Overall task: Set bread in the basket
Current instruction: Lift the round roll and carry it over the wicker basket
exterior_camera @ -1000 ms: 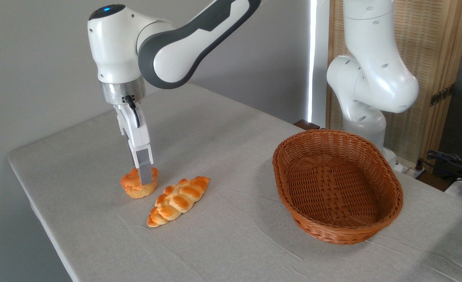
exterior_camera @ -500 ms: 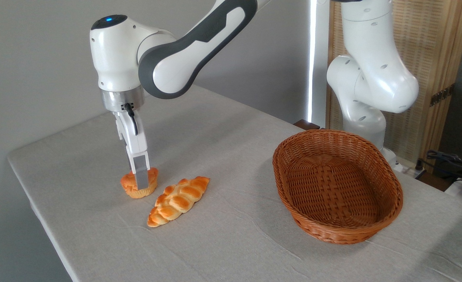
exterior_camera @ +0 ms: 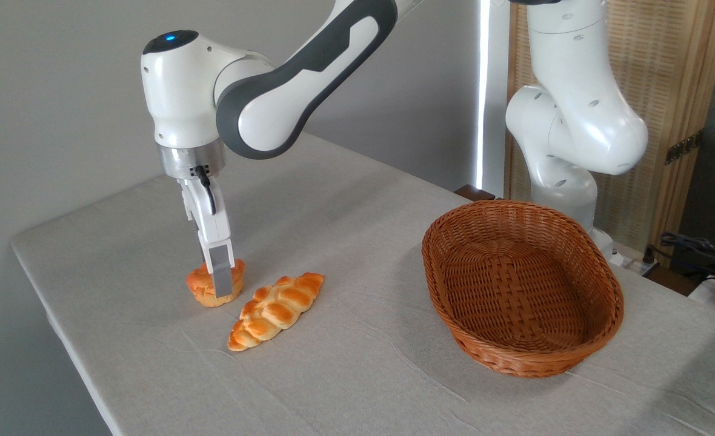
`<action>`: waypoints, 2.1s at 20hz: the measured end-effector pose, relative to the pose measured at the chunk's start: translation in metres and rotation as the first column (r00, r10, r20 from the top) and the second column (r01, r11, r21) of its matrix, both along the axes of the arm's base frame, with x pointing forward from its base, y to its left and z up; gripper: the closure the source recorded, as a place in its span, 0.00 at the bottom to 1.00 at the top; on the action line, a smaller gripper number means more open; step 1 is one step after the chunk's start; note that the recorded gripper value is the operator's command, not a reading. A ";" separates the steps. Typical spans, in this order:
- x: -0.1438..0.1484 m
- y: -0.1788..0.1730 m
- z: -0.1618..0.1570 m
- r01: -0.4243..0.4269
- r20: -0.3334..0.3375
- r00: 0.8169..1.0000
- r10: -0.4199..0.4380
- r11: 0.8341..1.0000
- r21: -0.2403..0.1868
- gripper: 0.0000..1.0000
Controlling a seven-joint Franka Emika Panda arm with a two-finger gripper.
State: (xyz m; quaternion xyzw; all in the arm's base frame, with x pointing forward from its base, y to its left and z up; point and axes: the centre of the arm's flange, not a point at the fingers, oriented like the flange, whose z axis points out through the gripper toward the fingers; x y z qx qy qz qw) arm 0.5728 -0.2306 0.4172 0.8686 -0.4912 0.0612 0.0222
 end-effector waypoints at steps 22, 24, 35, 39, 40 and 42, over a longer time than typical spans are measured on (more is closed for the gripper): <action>-0.017 0.037 0.080 -0.072 0.018 0.997 0.072 0.997 -0.012 0.85; -0.032 0.062 0.102 -0.069 -0.030 0.997 0.070 0.997 0.021 0.83; -0.185 0.285 0.103 0.158 -0.150 0.971 -0.186 0.971 -0.180 0.77; -0.199 0.288 0.099 0.222 -0.170 0.948 -0.268 0.944 -0.245 0.77; -0.200 0.286 0.094 0.245 -0.177 0.940 -0.292 0.938 -0.246 0.76; -0.204 0.294 0.082 0.270 -0.203 0.924 -0.323 0.929 -0.251 0.76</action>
